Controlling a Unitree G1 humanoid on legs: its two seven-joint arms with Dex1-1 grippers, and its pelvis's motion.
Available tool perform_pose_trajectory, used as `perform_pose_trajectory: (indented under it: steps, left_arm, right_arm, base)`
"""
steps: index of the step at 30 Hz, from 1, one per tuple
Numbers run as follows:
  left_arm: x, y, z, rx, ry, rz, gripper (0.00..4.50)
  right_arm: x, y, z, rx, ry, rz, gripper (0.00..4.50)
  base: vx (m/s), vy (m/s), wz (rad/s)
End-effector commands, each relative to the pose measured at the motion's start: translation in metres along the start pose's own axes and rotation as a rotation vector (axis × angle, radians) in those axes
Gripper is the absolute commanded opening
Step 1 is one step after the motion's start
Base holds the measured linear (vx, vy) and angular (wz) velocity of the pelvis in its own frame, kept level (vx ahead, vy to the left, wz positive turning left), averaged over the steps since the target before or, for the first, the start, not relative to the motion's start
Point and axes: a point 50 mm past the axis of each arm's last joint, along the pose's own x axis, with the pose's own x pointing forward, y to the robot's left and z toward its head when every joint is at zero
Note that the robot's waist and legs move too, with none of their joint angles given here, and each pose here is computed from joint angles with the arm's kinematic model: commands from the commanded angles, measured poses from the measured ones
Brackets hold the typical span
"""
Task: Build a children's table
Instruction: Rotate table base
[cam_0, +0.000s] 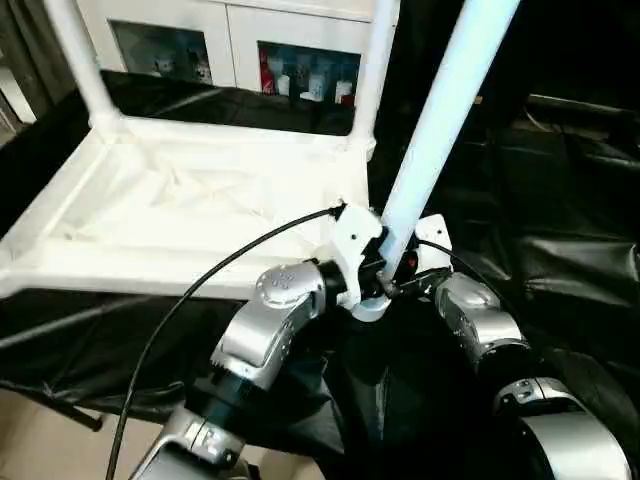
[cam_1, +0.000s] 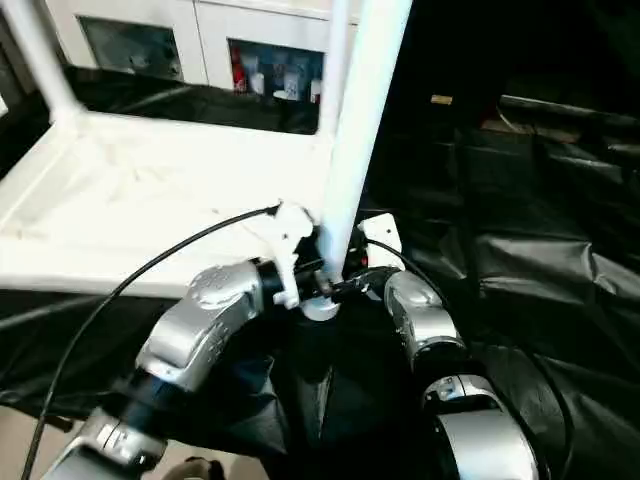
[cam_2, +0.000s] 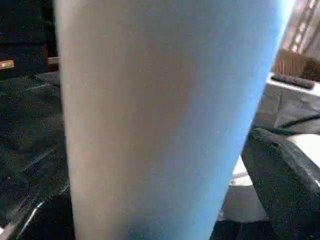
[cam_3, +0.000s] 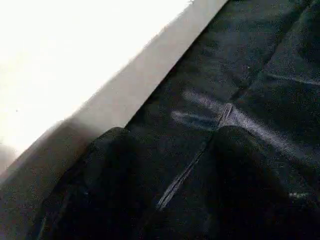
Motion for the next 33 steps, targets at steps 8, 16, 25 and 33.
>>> perform_pose_trajectory:
  steps: [8, 16, 25, 33]
  left_arm:
    - [-0.054, 0.022, -0.009, 0.054, 0.144, -0.104, 4.42]
    - [-0.083, 0.046, -0.022, 0.156, 0.333, -0.135, 3.97]
    - [-0.077, 0.06, -0.022, 0.226, 0.413, -0.199, 3.04]
    - [-0.073, 0.066, -0.031, 0.224, 0.495, -0.281, 2.35]
  right_arm:
    - [-0.02, -0.031, 0.024, -0.097, -0.074, 0.041, 3.22]
    - [-0.048, -0.042, 0.032, -0.284, -0.047, 0.23, 3.22]
    - [-0.094, -0.041, 0.025, -0.338, 0.116, 0.521, 3.22]
    - [-0.114, -0.041, 0.03, -0.347, 0.167, 0.554, 3.22]
  base:
    - [0.0, 0.0, 0.0]
    - [0.0, 0.0, 0.0]
    - [0.0, 0.0, 0.0]
    - [0.0, 0.0, 0.0]
